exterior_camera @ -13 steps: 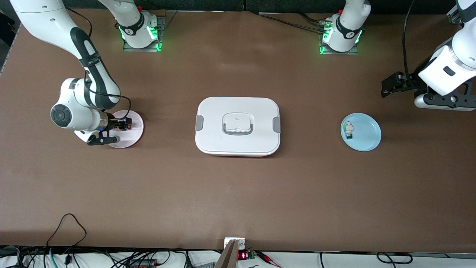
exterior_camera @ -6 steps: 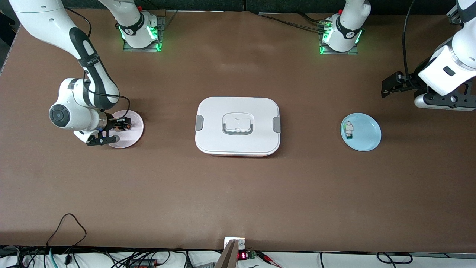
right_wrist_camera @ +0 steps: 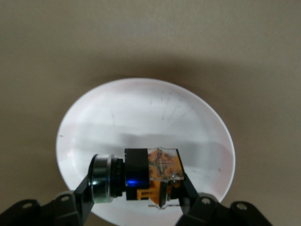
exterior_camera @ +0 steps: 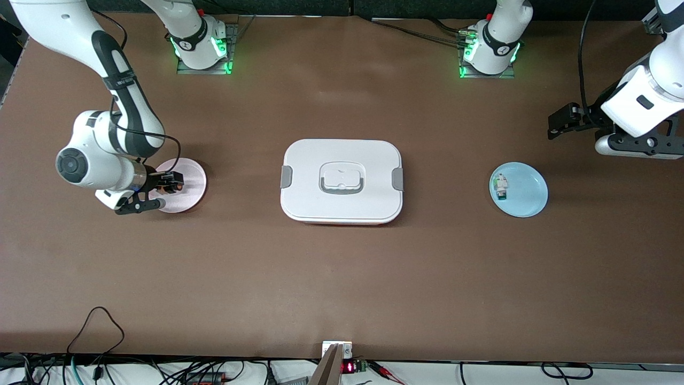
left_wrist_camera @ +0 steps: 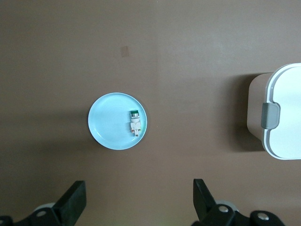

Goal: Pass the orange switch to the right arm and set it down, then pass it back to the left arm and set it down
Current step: 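Lift the orange switch with the right gripper and carry it over the box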

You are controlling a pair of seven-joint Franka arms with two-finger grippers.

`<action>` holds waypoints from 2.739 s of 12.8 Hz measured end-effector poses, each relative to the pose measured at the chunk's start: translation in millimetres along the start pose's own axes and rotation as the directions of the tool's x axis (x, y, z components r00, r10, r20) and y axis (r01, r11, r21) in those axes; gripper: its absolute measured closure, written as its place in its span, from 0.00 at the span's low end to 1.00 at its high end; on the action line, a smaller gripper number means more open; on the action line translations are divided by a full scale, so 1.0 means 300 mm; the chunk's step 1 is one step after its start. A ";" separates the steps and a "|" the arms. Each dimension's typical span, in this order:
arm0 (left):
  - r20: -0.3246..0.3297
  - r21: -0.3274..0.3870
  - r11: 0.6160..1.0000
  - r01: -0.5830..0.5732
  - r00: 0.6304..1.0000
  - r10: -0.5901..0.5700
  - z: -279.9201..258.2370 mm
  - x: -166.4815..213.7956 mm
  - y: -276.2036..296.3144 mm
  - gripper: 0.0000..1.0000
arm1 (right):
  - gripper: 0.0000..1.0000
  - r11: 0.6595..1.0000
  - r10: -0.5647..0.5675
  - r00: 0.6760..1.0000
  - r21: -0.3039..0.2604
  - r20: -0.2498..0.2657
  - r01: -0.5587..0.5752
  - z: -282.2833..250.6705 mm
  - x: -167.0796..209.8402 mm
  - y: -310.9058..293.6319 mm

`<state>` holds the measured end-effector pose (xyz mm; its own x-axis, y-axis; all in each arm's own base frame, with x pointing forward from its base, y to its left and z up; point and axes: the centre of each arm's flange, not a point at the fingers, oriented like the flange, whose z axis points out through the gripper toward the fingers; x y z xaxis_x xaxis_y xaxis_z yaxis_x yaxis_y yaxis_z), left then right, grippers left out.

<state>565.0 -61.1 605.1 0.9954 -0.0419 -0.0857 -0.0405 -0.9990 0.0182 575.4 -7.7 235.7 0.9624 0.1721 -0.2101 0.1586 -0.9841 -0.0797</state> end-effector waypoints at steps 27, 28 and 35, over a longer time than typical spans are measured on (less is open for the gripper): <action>0.010 -0.001 1.000 0.000 1.000 0.000 0.003 -0.003 0.000 0.00 | 0.27 0.671 -0.631 0.623 0.079 -0.462 0.737 -0.941 0.042 -0.616; 0.013 -0.008 1.000 0.000 1.000 0.000 0.004 -0.004 0.002 0.00 | 0.27 0.613 -0.671 0.559 0.058 -0.487 0.788 -0.950 0.038 -0.639; 0.153 -0.194 0.981 -0.019 0.987 0.050 0.039 -0.054 0.092 0.00 | 0.27 0.286 -0.632 0.175 -0.018 -0.755 0.958 -0.982 0.044 -0.749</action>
<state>546.7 -88.2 595.4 0.9672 -0.0933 -0.2364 -0.0421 -0.9761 0.2131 617.3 202.8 537.8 0.2343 0.6196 0.7491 0.9713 -0.1170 -0.2070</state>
